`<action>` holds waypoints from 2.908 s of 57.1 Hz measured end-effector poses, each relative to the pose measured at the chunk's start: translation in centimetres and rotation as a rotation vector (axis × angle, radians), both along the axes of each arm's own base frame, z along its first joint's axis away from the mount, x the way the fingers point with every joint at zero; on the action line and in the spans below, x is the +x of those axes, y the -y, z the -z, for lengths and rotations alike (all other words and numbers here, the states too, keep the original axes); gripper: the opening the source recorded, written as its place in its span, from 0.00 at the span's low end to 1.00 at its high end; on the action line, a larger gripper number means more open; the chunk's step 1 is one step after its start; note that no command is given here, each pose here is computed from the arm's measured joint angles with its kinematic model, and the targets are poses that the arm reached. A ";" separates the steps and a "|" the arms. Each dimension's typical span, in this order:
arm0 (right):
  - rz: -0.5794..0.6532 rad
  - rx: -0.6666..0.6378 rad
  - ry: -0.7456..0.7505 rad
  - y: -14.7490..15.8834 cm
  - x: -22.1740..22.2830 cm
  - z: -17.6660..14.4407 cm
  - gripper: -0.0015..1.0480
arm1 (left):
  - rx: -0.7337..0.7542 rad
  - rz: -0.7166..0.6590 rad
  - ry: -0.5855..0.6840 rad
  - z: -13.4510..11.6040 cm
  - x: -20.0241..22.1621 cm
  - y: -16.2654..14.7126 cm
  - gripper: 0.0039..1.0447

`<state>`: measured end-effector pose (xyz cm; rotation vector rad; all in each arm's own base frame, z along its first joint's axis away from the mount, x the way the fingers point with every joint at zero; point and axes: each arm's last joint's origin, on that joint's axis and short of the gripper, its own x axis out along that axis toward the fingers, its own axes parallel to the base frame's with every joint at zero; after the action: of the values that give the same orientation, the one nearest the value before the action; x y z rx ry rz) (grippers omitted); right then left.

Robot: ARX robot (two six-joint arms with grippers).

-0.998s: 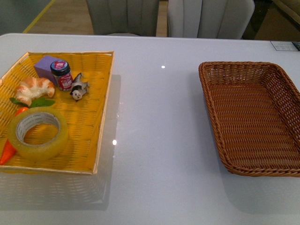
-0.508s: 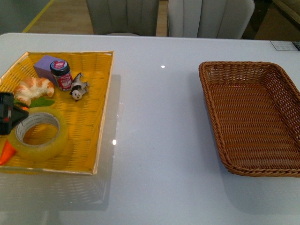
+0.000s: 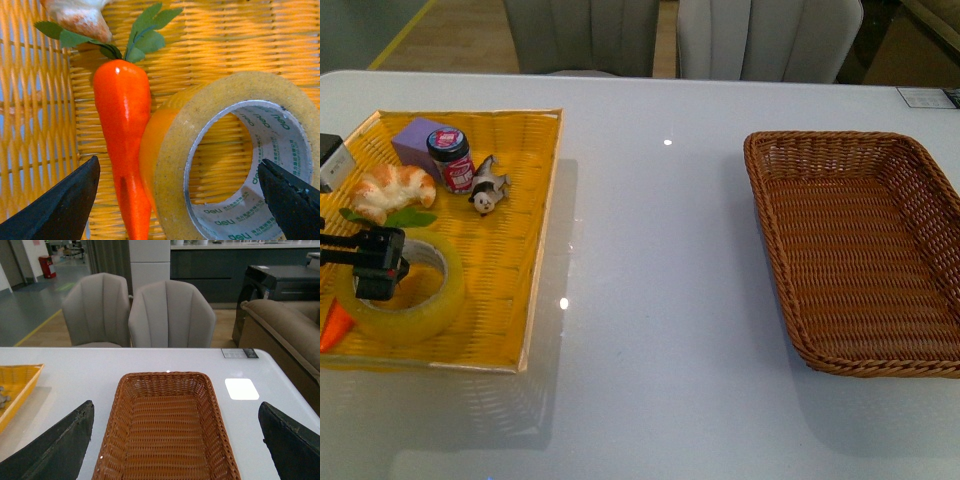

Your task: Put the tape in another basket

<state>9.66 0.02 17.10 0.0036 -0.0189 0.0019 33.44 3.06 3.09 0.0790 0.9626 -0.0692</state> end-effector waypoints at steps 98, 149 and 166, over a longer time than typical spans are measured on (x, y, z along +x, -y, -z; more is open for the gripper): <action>0.000 0.000 0.000 0.0 0.0 0.0 0.91 | -0.416 0.338 0.198 -15.7 -1.5 20.5 0.14; -0.623 0.865 -0.460 -3.5 11.7 0.1 0.91 | -0.430 0.387 0.154 -16.1 -2.9 21.9 0.14; -0.644 0.873 -0.541 -4.8 13.7 1.7 0.91 | -0.434 0.394 0.136 -16.0 -3.0 21.9 0.14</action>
<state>23.32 4.87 15.37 0.8823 0.5247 0.6359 30.43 -18.79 19.13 -0.1266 0.7674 -0.6256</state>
